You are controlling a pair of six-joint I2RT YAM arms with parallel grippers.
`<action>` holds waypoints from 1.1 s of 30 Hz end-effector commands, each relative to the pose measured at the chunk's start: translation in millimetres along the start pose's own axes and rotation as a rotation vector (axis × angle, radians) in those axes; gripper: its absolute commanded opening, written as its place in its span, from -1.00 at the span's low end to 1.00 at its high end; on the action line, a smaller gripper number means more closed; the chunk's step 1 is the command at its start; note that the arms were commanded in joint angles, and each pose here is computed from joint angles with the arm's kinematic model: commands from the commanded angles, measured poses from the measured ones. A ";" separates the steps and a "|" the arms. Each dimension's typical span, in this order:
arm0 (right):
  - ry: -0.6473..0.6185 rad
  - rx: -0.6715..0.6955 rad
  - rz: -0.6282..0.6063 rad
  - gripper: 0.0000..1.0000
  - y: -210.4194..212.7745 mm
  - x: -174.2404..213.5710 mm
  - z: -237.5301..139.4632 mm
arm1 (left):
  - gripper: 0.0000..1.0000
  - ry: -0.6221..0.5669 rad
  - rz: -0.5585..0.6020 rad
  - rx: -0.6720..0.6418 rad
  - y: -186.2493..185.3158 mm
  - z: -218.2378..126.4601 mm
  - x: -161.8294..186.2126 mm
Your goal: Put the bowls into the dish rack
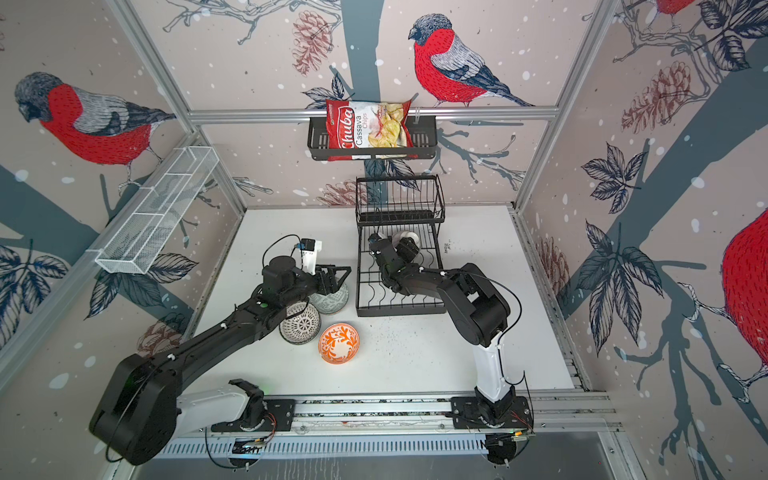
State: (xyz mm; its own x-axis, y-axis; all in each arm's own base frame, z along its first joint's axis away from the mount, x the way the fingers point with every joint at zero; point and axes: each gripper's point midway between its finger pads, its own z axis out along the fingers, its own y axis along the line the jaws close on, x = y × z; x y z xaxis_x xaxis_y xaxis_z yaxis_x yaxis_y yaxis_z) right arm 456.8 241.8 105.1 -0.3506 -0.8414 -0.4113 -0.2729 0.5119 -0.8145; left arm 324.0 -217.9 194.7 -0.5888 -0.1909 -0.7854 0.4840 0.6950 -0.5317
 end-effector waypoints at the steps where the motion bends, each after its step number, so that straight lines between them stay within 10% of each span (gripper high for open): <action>1: -0.030 0.076 0.032 0.17 -20.4 -12.0 6.6 | 0.49 -0.034 0.016 0.016 -3.1 0.1 -8.0; 33: -0.018 0.122 0.038 0.32 -20.8 -16.2 77.3 | 0.49 -0.001 -0.005 -0.011 7.4 7.5 0.9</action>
State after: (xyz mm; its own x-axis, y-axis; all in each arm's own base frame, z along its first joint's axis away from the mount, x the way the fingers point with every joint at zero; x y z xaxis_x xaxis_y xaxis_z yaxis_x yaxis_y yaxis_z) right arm 532.9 229.1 92.2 -0.3469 -0.8458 -0.4053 -0.1694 0.4815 -0.8599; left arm 327.7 -217.1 178.0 -0.6214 -0.1831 -0.7618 0.4550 0.7072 -0.5412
